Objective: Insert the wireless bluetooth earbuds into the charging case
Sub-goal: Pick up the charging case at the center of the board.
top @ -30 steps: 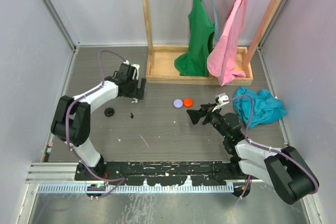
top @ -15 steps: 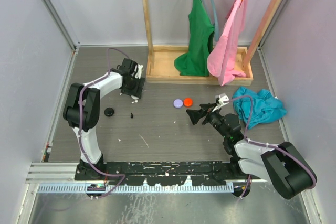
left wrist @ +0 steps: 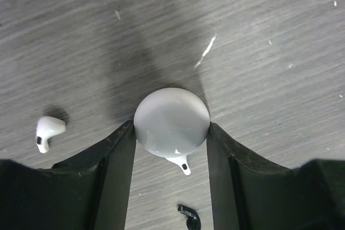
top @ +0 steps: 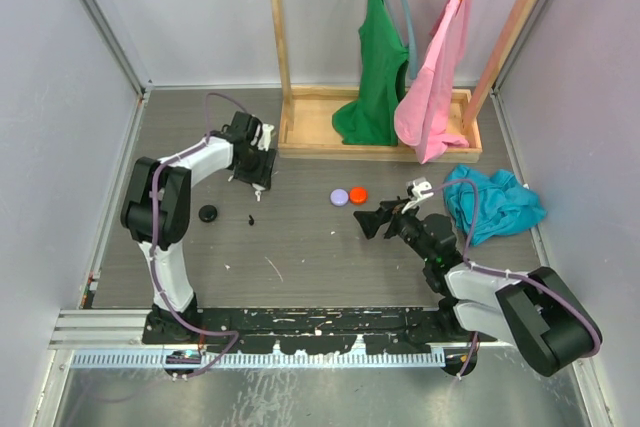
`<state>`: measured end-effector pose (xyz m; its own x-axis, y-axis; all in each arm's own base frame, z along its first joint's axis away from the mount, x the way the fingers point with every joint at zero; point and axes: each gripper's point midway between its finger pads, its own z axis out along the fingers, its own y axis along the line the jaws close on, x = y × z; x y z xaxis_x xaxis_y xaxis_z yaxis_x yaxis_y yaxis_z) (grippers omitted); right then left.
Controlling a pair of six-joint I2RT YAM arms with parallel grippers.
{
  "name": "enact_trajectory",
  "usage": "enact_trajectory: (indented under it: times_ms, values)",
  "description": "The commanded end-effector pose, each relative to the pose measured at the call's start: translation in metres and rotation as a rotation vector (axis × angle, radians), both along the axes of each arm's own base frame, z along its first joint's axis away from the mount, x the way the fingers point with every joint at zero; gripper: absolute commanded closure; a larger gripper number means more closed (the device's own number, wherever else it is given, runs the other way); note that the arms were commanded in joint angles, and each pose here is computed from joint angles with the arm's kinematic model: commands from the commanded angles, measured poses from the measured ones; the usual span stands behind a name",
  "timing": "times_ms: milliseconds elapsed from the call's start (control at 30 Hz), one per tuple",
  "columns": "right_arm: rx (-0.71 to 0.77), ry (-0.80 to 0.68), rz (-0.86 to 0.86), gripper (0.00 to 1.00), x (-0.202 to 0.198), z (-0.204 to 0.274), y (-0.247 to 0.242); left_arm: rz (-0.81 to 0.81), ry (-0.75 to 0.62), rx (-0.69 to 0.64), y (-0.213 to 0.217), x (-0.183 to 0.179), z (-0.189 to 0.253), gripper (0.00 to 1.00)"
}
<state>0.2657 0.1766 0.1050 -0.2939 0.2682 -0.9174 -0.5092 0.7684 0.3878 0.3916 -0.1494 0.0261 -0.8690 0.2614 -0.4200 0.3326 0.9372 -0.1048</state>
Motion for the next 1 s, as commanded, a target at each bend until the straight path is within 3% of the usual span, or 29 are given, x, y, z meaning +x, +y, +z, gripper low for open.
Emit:
enact_trajectory:
  times_ms: [0,467,700,967]
  values:
    - [-0.002,-0.066,0.012,0.02,0.011,0.029,0.005,-0.012,-0.076,-0.115,-0.015,-0.004,0.033,0.61]
    - [0.035,0.112,0.160,0.11,0.013,0.061,0.043,-0.124,-0.384,-0.236,-0.061,-0.060,0.103,0.64]
    - [0.131,0.156,0.248,0.16,0.007,0.099,0.069,-0.201,-0.587,-0.337,-0.083,-0.093,0.152,0.63]
    - [0.128,0.171,0.332,0.20,-0.006,0.129,0.099,-0.348,-0.713,-0.446,-0.105,-0.131,0.180,0.63]
